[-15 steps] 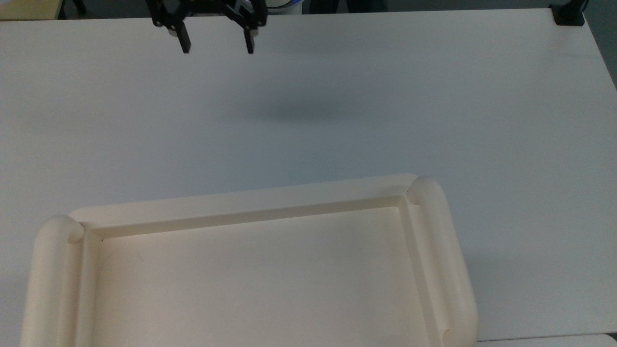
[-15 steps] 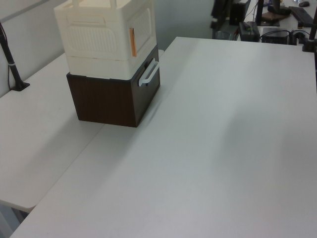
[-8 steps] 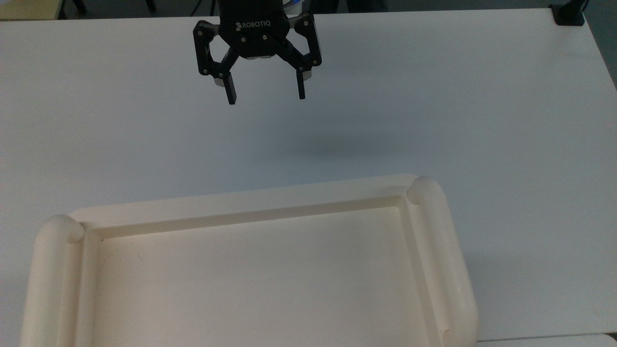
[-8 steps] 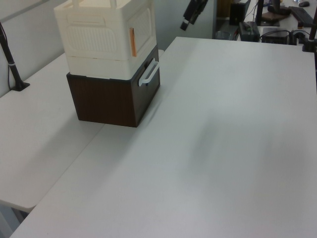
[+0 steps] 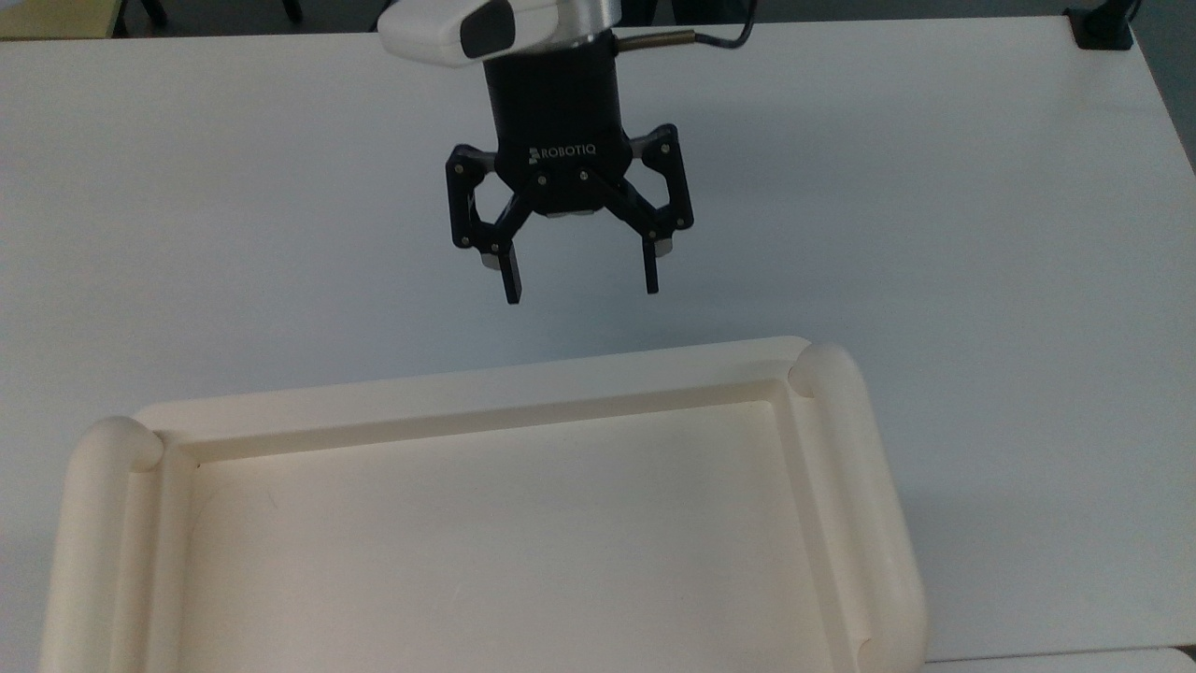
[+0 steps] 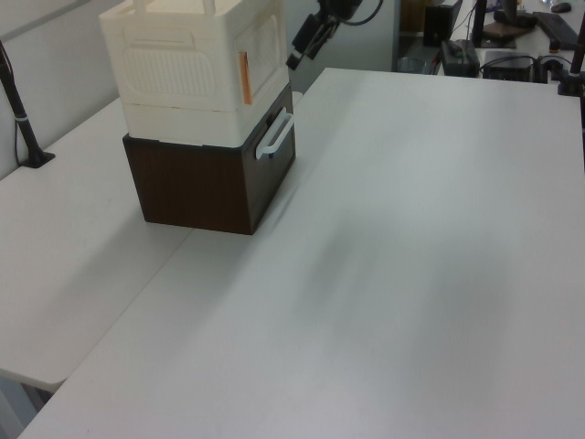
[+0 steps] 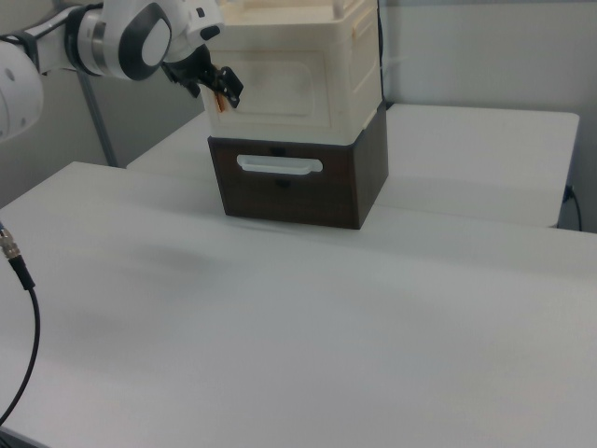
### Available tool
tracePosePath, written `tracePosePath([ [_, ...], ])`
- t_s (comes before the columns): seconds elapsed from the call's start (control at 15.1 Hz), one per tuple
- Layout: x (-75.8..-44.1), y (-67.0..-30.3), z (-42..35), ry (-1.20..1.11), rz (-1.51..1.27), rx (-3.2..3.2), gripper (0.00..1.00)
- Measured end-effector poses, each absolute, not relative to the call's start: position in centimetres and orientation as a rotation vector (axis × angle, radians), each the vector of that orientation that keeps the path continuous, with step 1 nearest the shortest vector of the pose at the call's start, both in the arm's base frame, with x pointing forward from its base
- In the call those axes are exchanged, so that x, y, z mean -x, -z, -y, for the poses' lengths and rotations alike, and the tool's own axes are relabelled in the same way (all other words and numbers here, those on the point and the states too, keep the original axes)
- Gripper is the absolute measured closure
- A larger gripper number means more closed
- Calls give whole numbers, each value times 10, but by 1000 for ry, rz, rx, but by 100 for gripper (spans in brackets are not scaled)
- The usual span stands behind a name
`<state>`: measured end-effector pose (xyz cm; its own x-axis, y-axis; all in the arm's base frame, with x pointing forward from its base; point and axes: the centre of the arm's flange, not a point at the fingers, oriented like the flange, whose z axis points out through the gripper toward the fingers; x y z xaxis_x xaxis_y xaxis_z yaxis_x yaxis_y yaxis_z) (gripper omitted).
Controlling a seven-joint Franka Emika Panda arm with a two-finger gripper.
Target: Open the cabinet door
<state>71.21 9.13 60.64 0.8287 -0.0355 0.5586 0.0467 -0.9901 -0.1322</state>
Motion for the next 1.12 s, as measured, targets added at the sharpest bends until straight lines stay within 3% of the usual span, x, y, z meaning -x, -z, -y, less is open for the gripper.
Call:
tracePosePath([
  [0.26,-721,-607,-109,952,44,2849,1],
  [0.53,-729,-607,-120,1031,105,2890,9],
  [0.59,-731,-604,-125,1042,121,2893,16],
  [1.06,-743,-587,-152,1137,191,2870,21],
  [1.12,-744,-586,-153,1148,189,2867,30],
])
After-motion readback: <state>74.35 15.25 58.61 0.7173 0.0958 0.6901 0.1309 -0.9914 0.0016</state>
